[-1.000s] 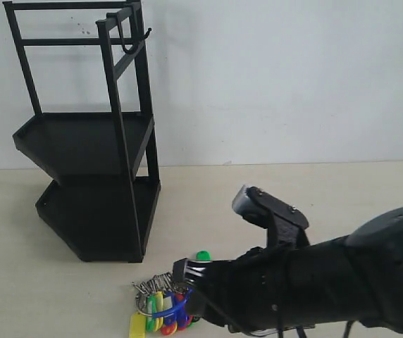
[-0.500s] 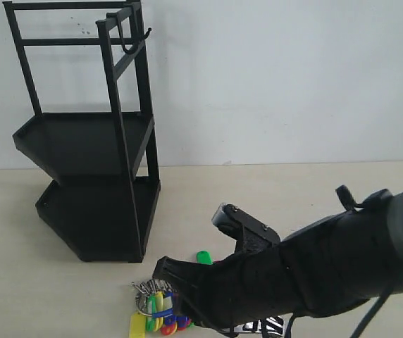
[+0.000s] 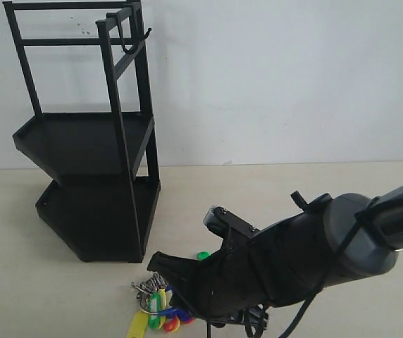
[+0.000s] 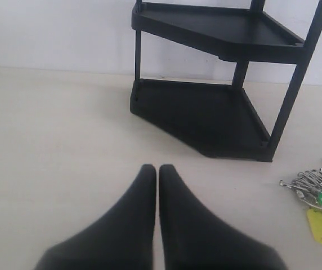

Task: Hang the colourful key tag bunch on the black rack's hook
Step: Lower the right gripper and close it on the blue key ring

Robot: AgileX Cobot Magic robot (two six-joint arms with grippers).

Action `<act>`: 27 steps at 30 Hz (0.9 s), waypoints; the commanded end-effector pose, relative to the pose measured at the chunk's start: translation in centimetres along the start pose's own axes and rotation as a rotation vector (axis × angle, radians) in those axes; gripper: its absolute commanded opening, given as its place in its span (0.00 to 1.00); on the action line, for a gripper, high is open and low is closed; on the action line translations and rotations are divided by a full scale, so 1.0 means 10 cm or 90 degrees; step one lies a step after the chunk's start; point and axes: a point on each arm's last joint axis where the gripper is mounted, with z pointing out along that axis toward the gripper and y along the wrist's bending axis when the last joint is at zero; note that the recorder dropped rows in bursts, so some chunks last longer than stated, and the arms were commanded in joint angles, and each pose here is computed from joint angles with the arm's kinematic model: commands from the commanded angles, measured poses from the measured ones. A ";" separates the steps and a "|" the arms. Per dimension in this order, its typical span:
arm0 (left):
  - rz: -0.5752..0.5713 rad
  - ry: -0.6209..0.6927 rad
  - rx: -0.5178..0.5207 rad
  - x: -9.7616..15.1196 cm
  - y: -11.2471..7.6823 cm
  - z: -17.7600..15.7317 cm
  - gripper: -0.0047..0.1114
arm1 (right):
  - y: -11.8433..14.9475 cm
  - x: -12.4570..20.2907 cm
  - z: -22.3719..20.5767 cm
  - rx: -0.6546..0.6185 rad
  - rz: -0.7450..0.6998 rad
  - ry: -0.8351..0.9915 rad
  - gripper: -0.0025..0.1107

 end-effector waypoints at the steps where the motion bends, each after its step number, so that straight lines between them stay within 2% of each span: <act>1: 0.005 -0.007 -0.001 -0.01 0.00 0.00 0.08 | 0.10 -0.06 -0.01 -0.019 -0.005 -0.012 0.32; 27: 0.005 -0.007 -0.001 -0.01 0.00 0.00 0.08 | 0.11 -0.08 0.00 -0.012 -0.003 -0.022 0.32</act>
